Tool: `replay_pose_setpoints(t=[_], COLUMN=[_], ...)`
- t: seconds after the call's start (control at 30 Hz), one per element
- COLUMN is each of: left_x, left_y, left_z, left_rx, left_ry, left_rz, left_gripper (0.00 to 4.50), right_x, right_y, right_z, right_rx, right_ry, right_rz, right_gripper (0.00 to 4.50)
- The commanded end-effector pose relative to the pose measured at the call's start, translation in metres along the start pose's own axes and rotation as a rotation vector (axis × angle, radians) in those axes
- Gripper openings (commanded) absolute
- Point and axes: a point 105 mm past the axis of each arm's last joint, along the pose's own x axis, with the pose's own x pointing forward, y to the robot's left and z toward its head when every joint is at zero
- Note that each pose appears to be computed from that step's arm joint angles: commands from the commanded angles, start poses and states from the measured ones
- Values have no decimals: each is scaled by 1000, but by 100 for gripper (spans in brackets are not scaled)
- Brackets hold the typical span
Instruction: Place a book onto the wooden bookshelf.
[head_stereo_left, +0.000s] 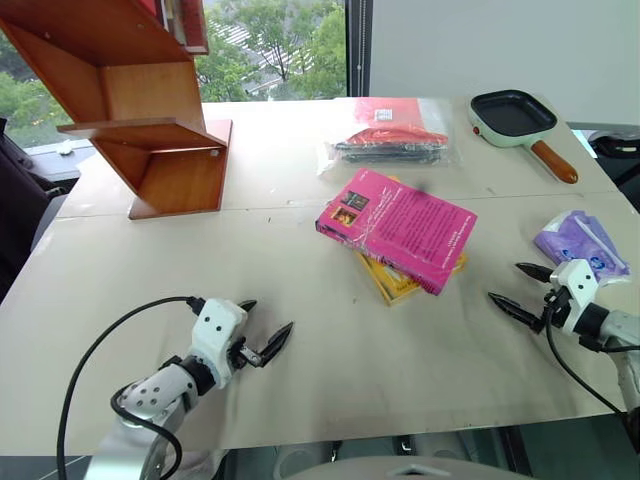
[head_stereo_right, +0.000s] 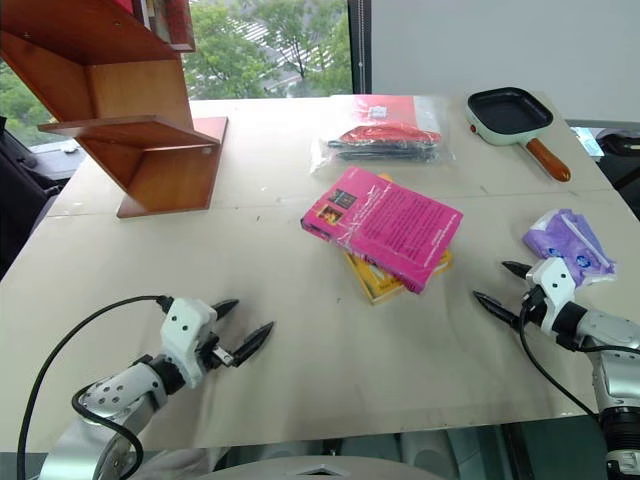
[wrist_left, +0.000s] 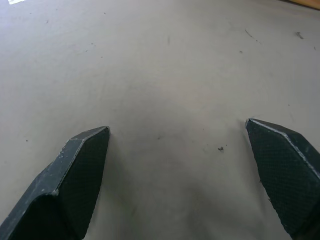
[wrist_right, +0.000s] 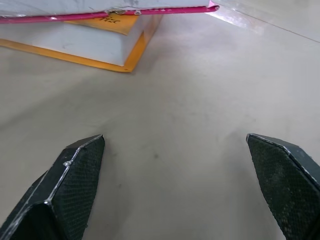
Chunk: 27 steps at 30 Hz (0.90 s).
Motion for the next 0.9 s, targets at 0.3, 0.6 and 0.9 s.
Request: replay_pose_setpoints(t=[0.3,0.6,0.9], left_x=[-14,-26,-42], left_y=[11,4,8], left_z=[92,150,146], left_rx=[170,236,235], left_ry=[-88,-123,-91], left_rz=[-223,-402,-403], left_gripper=[450,450,450], right_x=[19,66,105], right_y=[-71,-100,-72], right_z=[45,88,110], right_rx=[-54,-60,-108], right_ry=[-3,-18,-16], right_rz=[-164,-146,49], right_gripper=[276,8,8])
